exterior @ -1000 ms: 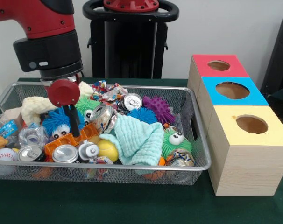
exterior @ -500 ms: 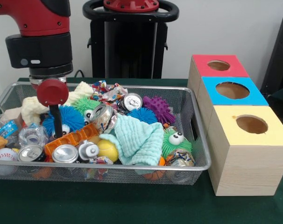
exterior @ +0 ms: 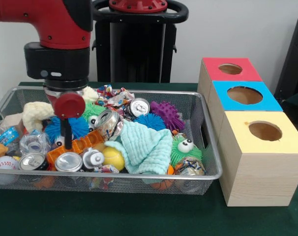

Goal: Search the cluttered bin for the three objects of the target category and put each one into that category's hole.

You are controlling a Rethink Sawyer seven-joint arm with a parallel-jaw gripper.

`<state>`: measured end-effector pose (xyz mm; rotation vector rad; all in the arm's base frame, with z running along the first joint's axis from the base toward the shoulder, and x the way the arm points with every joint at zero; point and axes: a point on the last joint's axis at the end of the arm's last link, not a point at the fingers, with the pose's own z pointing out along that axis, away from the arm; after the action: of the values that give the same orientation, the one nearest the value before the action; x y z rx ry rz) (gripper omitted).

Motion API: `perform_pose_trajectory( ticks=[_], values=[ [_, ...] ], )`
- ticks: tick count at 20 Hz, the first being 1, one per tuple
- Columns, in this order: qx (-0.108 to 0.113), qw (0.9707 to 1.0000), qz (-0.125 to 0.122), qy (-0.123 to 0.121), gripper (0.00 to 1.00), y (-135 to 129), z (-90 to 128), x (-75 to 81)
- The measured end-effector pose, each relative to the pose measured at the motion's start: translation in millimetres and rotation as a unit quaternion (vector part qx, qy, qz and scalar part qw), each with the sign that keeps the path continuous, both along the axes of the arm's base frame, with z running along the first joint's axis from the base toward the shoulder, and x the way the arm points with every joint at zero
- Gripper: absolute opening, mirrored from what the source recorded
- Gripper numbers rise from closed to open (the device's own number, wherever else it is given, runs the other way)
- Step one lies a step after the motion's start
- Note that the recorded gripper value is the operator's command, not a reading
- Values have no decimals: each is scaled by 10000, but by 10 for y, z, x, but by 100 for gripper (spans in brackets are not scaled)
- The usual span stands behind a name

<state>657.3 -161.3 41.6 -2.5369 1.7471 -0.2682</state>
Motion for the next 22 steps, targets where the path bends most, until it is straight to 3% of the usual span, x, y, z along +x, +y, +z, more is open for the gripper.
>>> perform_pose_trajectory(
  ticks=[6,17,22],
  values=[
    [-136,9997,97,181,100,94,-190,-69],
    [-474,9978,-325,320,100,-501,-338,-187],
    [-475,9971,-513,294,100,-701,-318,-202]
  ],
)
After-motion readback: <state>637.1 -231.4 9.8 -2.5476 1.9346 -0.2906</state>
